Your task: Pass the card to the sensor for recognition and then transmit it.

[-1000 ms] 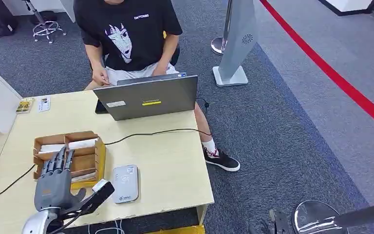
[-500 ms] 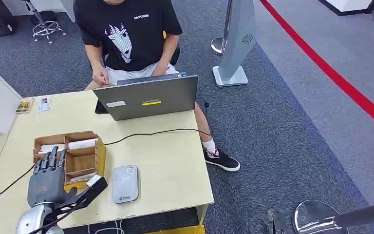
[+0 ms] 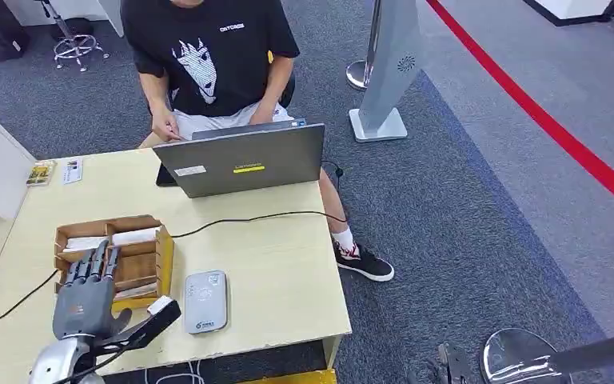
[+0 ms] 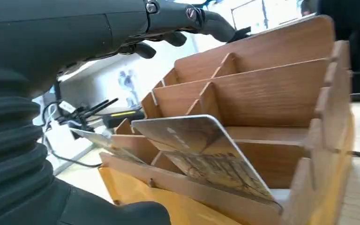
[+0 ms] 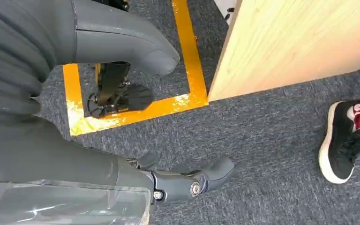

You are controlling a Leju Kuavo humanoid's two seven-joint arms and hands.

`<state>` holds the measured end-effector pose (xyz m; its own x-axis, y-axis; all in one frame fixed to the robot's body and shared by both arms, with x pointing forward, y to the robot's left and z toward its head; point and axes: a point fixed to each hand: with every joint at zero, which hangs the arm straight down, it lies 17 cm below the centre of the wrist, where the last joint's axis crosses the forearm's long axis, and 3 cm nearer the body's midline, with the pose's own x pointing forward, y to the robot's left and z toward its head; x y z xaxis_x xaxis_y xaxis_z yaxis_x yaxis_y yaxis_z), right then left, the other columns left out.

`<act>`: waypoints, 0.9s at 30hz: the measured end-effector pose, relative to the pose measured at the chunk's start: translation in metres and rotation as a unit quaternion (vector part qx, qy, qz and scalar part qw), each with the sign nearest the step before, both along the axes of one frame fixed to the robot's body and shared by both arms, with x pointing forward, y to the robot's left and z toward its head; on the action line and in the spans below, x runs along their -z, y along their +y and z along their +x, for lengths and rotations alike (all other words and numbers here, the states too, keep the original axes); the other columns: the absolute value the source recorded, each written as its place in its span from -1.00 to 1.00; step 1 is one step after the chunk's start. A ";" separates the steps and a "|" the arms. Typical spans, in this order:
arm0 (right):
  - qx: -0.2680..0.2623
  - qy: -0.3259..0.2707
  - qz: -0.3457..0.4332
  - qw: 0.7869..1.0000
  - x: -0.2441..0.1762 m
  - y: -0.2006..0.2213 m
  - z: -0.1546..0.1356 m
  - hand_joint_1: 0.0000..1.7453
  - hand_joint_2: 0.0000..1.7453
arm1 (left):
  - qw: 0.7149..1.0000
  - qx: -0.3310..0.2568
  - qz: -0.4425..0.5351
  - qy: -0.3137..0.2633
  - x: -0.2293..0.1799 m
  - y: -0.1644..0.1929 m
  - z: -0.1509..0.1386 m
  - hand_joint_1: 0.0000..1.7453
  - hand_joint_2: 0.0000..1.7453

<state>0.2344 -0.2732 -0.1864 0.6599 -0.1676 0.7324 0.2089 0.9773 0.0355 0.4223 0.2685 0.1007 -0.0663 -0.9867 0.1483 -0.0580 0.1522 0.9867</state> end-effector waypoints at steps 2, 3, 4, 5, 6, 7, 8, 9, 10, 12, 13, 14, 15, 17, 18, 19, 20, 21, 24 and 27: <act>0.000 0.000 0.000 1.000 0.000 0.000 0.000 -1.00 1.00 | 1.000 0.007 0.002 -0.001 0.001 -0.004 -0.001 -1.00 1.00; 0.000 0.000 0.000 1.000 0.000 0.000 0.000 -1.00 1.00 | 1.000 0.009 0.003 0.000 0.001 -0.005 -0.001 -1.00 1.00; 0.000 0.000 0.000 1.000 0.000 0.000 0.000 -1.00 1.00 | 1.000 0.012 0.005 0.000 0.001 -0.007 -0.002 -1.00 1.00; 0.000 0.000 0.000 1.000 0.000 0.000 0.000 -1.00 1.00 | 1.000 0.014 0.005 0.000 0.002 -0.007 -0.002 -1.00 1.00; 0.000 0.000 0.000 1.000 0.000 0.000 0.000 -1.00 1.00 | 1.000 0.014 0.006 0.001 0.003 -0.008 -0.002 -1.00 1.00; 0.000 0.000 0.000 1.000 0.000 0.000 0.000 -1.00 1.00 | 1.000 0.014 0.006 0.001 0.003 -0.008 -0.002 -1.00 1.00; 0.000 0.000 0.000 1.000 0.000 0.000 0.000 -1.00 1.00 | 1.000 0.015 0.007 0.001 0.003 -0.007 -0.002 -1.00 1.00; 0.000 0.000 0.000 1.000 0.000 0.000 0.000 -1.00 1.00 | 1.000 0.015 0.007 0.002 0.004 -0.007 -0.003 -1.00 1.00; 0.000 0.000 0.000 1.000 0.000 0.000 0.000 -1.00 1.00 | 1.000 0.016 0.008 0.002 0.004 -0.008 -0.003 -1.00 1.00; 0.000 0.000 0.000 1.000 0.000 0.000 0.000 -1.00 1.00 | 1.000 0.017 0.009 0.002 0.005 -0.008 -0.003 -1.00 1.00; 0.000 0.000 0.000 1.000 0.000 0.000 0.000 -1.00 1.00 | 1.000 0.018 0.009 0.003 0.005 -0.008 -0.003 -1.00 1.00; 0.000 0.000 0.000 1.000 0.000 0.000 0.000 -1.00 1.00 | 1.000 0.018 0.010 0.003 0.005 -0.008 -0.003 -1.00 1.00; 0.000 0.000 0.000 1.000 0.000 0.000 0.000 -1.00 1.00 | 1.000 0.019 0.010 0.002 0.005 -0.009 -0.003 -1.00 1.00; 0.000 0.000 -0.001 1.000 0.000 0.000 0.000 -1.00 1.00 | 1.000 0.021 0.009 -0.001 0.003 -0.011 -0.003 -1.00 1.00; 0.000 0.000 0.000 1.000 0.000 0.000 0.000 -1.00 1.00 | 1.000 0.022 0.009 -0.002 0.003 -0.011 -0.003 -1.00 1.00; 0.000 0.000 0.000 1.000 0.000 0.000 0.000 -1.00 1.00 | 1.000 0.023 0.009 -0.002 0.003 -0.012 -0.004 -1.00 1.00; 0.000 0.000 0.000 1.000 0.000 0.000 0.000 -1.00 1.00 | 1.000 0.025 0.010 -0.002 0.003 -0.013 -0.004 -1.00 1.00; 0.000 0.000 0.000 1.000 0.000 0.000 0.000 -1.00 1.00 | 1.000 0.026 0.010 -0.002 0.003 -0.013 -0.004 -1.00 1.00; 0.000 0.000 0.000 1.000 0.000 0.000 0.000 -1.00 1.00 | 1.000 0.029 0.011 -0.002 0.003 -0.016 -0.004 -1.00 1.00; 0.000 -0.001 0.000 1.000 0.000 0.001 0.000 -1.00 1.00 | 0.999 0.031 0.011 -0.002 0.003 -0.017 -0.004 1.00 1.00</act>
